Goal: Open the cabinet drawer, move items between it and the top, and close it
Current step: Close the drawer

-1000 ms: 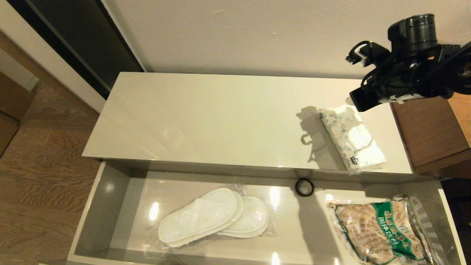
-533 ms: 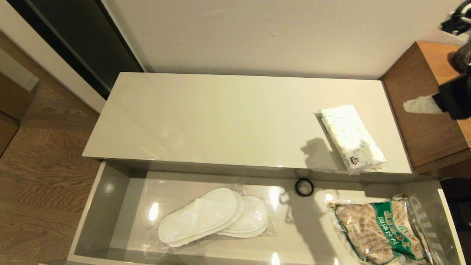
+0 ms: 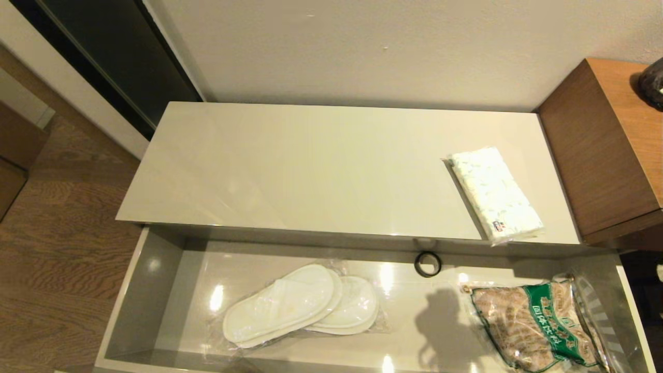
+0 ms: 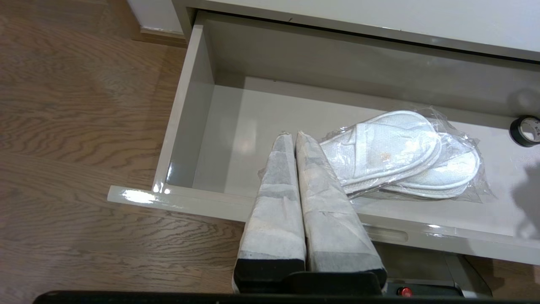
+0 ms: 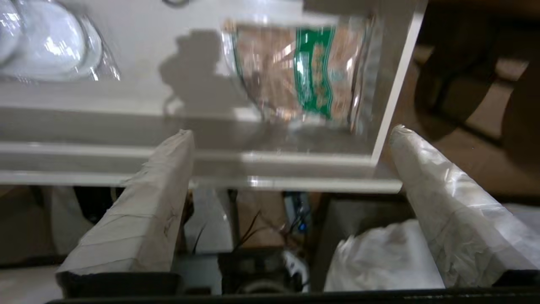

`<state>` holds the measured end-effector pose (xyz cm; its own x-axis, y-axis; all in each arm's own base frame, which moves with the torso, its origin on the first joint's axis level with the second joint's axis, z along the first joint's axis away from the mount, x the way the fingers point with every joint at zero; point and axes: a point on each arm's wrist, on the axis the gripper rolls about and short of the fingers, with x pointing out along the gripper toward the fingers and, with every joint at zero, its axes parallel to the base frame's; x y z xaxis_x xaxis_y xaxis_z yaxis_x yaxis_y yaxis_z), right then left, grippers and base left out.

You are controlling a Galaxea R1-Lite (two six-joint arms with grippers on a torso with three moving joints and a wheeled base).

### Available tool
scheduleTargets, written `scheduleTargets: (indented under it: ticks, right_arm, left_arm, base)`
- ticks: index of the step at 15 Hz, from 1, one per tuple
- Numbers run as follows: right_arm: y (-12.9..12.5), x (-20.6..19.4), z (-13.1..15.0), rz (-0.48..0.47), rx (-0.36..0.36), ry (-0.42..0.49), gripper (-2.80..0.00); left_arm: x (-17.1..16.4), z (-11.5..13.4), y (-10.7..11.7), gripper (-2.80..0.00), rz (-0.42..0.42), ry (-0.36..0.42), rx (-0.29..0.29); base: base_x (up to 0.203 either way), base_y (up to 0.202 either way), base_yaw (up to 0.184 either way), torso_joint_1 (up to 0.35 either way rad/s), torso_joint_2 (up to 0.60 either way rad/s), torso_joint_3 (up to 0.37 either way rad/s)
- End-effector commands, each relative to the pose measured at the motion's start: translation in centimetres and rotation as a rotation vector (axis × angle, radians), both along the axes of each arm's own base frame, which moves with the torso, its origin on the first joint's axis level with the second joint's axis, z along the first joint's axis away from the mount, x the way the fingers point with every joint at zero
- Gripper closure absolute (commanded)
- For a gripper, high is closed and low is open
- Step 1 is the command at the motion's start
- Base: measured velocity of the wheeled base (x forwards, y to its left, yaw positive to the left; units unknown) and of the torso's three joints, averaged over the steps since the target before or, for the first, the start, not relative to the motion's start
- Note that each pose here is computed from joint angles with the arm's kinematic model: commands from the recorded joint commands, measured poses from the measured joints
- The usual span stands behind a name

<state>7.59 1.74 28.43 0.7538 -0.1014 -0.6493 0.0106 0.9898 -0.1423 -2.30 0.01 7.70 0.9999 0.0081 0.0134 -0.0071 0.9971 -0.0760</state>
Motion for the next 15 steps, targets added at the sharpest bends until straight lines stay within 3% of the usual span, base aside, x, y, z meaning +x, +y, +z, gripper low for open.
scheduleTargets:
  ticks: [1,2,7,11,15]
  right_arm:
    - [-0.8,-2.4,-1.5,-0.02,0.026,-0.01,-0.6]
    - [-1.0,-2.9,-2.3,-0.034,0.038,0.001,0.0]
    - [-1.9,-5.9,-4.4,-0.037,0.103,0.01,0.0]
    - [-2.4,-7.7,-8.0,-0.05,0.109,0.093,0.0]
    - [-2.0,-7.0,-8.7,0.009,0.186,0.158,0.0]
  left_arm:
    - [0.0,0.0,0.0,0.0,0.0,0.001,-0.001]
    - [0.0,0.0,0.0,0.0,0.0,0.001,-0.001]
    - [0.0,0.0,0.0,0.0,0.0,0.001,-0.001]
    - [0.0,0.0,0.0,0.0,0.0,0.001,-0.001]
    - [0.0,0.0,0.0,0.0,0.0,0.001,-0.001]
  base:
    - [0.0,0.0,0.0,0.0,0.0,0.0]
    - [0.0,0.0,0.0,0.0,0.0,0.0]
    - [0.0,0.0,0.0,0.0,0.0,0.0]
    - [0.0,0.0,0.0,0.0,0.0,0.0]
    - [0.0,0.0,0.0,0.0,0.0,0.0]
